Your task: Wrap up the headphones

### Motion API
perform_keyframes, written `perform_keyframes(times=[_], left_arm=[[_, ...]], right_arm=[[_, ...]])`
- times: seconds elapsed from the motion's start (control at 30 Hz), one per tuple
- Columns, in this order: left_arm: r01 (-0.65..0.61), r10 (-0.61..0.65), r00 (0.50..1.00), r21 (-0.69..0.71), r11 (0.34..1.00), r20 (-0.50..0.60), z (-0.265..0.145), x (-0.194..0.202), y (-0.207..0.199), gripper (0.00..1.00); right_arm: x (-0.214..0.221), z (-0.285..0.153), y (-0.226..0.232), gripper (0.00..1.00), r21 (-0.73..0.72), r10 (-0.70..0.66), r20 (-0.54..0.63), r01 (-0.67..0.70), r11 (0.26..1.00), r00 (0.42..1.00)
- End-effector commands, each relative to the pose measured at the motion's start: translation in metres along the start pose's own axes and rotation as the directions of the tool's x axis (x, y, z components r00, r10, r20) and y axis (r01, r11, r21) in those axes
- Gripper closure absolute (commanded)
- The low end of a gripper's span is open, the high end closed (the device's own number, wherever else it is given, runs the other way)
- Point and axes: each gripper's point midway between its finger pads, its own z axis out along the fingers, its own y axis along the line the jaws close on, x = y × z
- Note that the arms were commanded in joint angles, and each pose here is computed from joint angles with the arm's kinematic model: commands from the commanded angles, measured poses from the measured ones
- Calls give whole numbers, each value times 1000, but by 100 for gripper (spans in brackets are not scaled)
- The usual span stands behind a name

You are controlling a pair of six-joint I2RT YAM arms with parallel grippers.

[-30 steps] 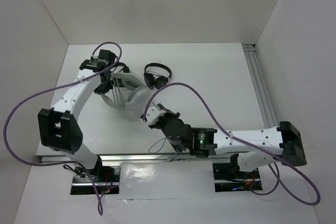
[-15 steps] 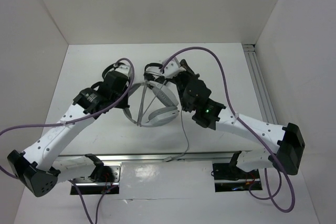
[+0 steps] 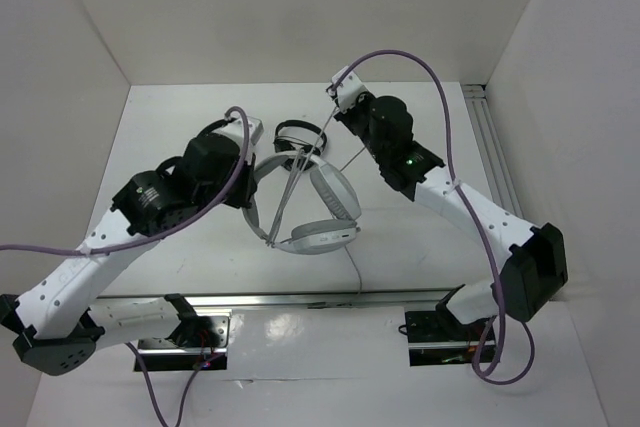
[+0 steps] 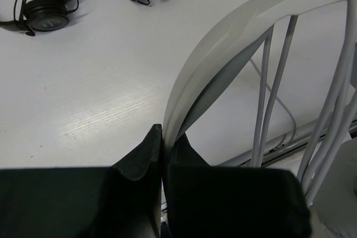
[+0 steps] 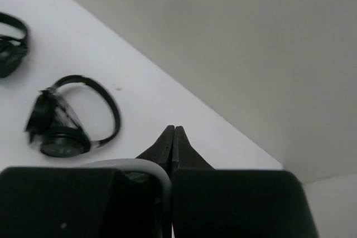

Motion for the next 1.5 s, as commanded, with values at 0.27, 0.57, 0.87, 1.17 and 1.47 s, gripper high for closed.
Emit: perform_keyframes(times=[0.27,0.57,0.87,1.17,1.47], left_arm=[[48,-107,932,173,984,347,-105,-87,-9,100],[300,-309,779,109,948,545,-125,-172,10,100],[509,-286,732,-218,833,618,-86,-234,98,100],[607,-412,774,-379,698,482,16,-199,195,100],[590,-527,801,-528,611,285,91,-97,211,100]], right_arm=[[22,1,143,97,-617,525,-134,-486,619,840],[9,-17,279,93,-808,751,-372,-588,27,546],[22,-102,338,100,-801,748,-471,-583,-139,468],[21,-194,348,100,-845,594,-367,-523,109,716],[-83,-230,291,100,-905,428,-146,-295,307,892]])
